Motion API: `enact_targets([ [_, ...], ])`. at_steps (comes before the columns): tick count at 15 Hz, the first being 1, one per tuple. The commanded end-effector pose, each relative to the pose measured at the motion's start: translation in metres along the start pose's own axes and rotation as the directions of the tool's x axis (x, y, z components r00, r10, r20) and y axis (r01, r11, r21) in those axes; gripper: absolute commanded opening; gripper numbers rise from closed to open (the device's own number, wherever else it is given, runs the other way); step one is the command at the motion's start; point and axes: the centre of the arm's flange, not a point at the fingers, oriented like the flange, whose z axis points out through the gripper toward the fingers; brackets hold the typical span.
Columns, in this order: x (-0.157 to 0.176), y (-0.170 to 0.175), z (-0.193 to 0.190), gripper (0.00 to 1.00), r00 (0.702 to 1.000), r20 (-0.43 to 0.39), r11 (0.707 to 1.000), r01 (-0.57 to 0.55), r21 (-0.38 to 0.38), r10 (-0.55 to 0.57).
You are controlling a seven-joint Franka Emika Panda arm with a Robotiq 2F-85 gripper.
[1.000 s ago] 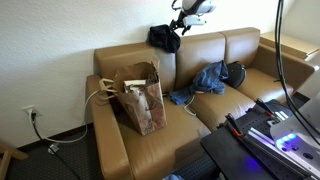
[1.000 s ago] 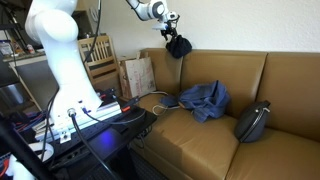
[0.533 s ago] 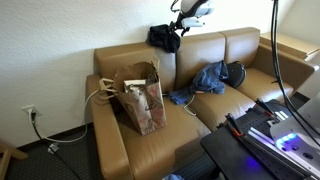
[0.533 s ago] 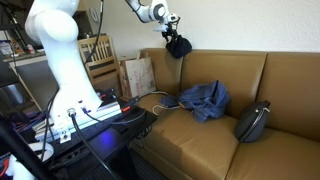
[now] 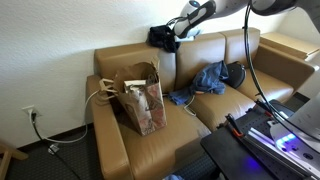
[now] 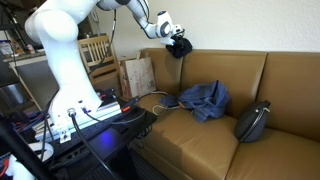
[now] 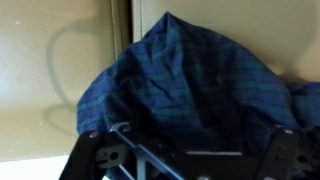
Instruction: Remove the black clothing from the backrest of the sofa and place it inside the bag on the sofa
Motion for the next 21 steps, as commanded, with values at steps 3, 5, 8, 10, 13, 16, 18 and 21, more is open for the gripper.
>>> enact_targets([
  [3, 0.03, 0.001, 0.043, 0.74, 0.994, -0.109, 1.0, -0.02, -0.018, 0.018],
  [5, 0.032, 0.003, 0.045, 0.6, 0.992, -0.118, 0.999, -0.039, -0.001, 0.039],
  [8, 0.039, 0.008, 0.036, 0.38, 0.99, -0.12, 0.997, -0.072, 0.029, 0.075],
  [10, 0.043, 0.013, 0.02, 0.24, 0.99, -0.079, 0.99, -0.11, 0.083, 0.117],
  [13, 0.051, 0.016, -0.011, 0.05, 0.987, 0.006, 0.962, -0.158, 0.221, 0.161],
  [16, 0.065, 0.018, -0.05, 0.0, 0.984, 0.057, 0.913, -0.176, 0.369, 0.167],
  [18, 0.076, 0.017, -0.08, 0.02, 0.985, 0.085, 0.866, -0.173, 0.47, 0.15],
  [21, 0.086, 0.002, -0.118, 0.02, 0.986, 0.133, 0.783, -0.16, 0.602, 0.099],
])
